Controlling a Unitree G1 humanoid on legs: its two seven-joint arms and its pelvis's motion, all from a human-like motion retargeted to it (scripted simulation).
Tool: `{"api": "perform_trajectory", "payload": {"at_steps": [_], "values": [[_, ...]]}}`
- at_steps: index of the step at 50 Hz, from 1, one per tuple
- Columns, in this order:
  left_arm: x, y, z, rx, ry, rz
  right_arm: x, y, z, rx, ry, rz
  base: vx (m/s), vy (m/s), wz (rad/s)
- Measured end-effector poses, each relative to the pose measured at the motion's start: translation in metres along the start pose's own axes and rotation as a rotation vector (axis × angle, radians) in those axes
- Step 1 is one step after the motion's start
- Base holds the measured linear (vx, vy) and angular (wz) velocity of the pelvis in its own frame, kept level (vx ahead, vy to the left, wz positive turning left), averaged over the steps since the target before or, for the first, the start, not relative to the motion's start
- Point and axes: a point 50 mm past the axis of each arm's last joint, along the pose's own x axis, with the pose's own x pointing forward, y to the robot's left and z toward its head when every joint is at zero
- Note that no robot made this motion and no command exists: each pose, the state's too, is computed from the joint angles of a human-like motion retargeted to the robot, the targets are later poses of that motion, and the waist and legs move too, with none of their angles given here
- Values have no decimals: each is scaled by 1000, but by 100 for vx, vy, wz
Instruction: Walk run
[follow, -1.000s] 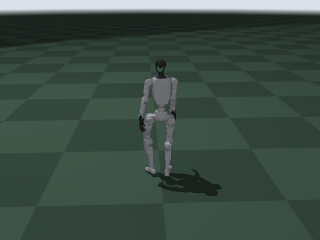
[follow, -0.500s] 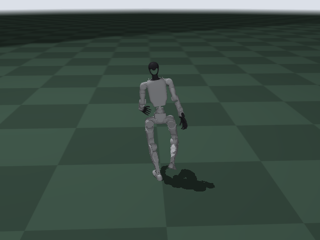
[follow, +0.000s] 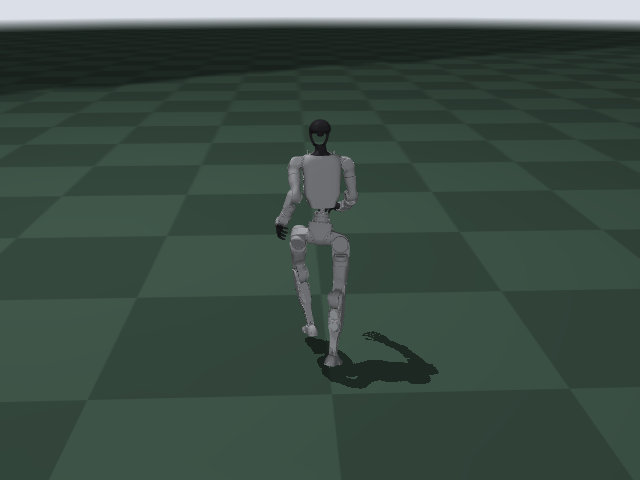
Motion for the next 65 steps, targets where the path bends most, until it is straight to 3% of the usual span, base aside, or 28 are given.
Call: {"api": "perform_trajectory", "payload": {"at_steps": [3, 5, 7, 10, 13, 16, 19, 22, 26, 28, 31, 33, 38, 40, 42, 45, 48, 53, 56, 60, 65], "values": [[5, 16, 22, -26, -206, 194, -18, 23, -4, 39, 25, 34, 162, -4, -1], [20, 38, 41, 71, -300, 280, -34, 44, -5, 147, 50, 112, 160, -17, 78], [48, 34, 63, 167, -375, 277, -67, 71, -21, 138, 213, 209, 206, -17, 145], [95, -5, 113, 245, -580, 67, -142, 117, -28, 142, 497, 332, 243, -20, 59], [117, -17, 140, 302, -607, -143, -224, 154, 2, 331, 607, 621, 246, -29, 123], [122, -12, 176, 369, -674, -202, -267, 143, -7, 375, 662, 637, 177, -30, 121], [112, -16, 187, 293, -738, -230, -291, 126, -16, 351, 746, 520, 250, -54, 83], [105, -30, 184, 177, -738, -310, -268, 102, -28, 377, 766, 148, 209, -46, -13], [103, -14, 151, 223, -579, -267, -176, 67, -40, 355, 584, -317, 190, -14, -135], [102, -14, 118, 241, -437, -254, -128, 61, -31, 389, 436, -326, 287, 0, -97], [79, -29, 62, 236, -224, -333, -78, 72, 2, 562, 294, -146, 269, 18, 2], [63, -30, 44, 215, -177, -349, -47, 50, 17, 616, 123, -123, 232, 25, -63], [20, 2, 28, 140, -177, -131, -15, -52, 39, 259, -199, -426, 175, 6, -96], [20, 20, 42, 141, -276, -15, -18, -67, 38, 274, -157, -612, 178, -15, -60], [38, 28, 63, 169, -377, 20, -25, -31, 32, 386, -17, -561, 239, -6, 24], [79, 25, 103, 276, -492, -125, -51, 55, 14, 447, 238, -104, 283, -10, 71], [113, 18, 150, 359, -615, -259, -124, 102, 6, 452, 586, -160, 238, 3, 39], [122, 12, 222, 505, -828, -300, -239, 111, -14, 438, 885, -88, 229, -10, 162], [113, -2, 250, 447, -972, -275, -277, 93, -24, 353, 967, -198, 256, -40, 148], [104, 0, 248, 319, -996, -211, -246, 61, -36, 320, 868, -594, 204, -53, 54], [114, 6, 142, 303, -510, -210, -109, 48, -19, 468, 442, -571, 231, -48, -125]]}}
